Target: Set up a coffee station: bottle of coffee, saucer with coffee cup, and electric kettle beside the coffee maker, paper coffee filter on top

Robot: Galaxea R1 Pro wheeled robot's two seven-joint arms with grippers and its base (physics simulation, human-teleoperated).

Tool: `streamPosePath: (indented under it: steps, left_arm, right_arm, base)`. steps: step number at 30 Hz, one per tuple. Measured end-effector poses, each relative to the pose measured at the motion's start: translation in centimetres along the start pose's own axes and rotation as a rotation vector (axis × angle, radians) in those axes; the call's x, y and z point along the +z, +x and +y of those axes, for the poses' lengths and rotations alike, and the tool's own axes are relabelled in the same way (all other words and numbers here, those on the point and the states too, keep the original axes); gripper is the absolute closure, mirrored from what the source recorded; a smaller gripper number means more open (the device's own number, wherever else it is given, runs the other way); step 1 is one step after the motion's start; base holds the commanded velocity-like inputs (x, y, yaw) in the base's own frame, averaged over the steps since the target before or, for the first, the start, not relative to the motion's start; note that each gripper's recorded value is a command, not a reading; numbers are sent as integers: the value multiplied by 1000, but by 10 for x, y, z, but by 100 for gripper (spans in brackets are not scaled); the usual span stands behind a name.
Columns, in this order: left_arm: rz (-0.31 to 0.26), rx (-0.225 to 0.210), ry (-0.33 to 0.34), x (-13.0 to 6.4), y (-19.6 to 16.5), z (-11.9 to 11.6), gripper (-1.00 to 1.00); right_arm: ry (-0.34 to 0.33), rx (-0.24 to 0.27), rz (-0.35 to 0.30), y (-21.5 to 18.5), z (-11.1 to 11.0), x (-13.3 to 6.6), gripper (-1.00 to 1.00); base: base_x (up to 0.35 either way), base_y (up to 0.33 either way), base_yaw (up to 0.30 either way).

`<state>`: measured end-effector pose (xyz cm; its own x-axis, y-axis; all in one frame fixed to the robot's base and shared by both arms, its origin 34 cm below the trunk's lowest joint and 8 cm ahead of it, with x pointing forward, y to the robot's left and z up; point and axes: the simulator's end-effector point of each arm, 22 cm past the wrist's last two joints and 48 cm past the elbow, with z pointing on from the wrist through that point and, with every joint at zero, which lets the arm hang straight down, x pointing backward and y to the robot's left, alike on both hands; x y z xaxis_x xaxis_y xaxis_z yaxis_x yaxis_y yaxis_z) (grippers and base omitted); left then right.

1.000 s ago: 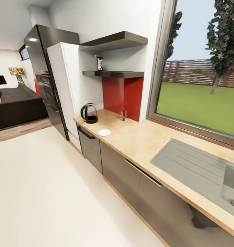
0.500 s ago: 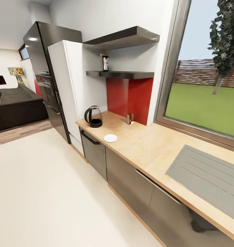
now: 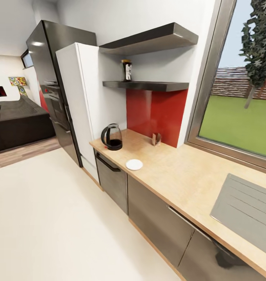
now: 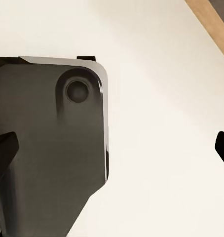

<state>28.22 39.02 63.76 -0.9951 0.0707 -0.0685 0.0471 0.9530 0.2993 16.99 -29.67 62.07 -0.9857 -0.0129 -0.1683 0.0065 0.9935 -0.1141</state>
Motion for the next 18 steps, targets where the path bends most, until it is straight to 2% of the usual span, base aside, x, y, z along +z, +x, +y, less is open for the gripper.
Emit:
streamPosePath:
  steps: [6,18]
  left_arm:
    - [-2,1,2,0,-1,-2,-100]
    - [-5,0,4,0,-1,-2,-100]
  right_arm:
    - [-11,1,0,0,8,-1,-100]
    - [-13,4,0,0,10,-1,-100]
  base:
    - [294,224,0]
    - [293,225,-13]
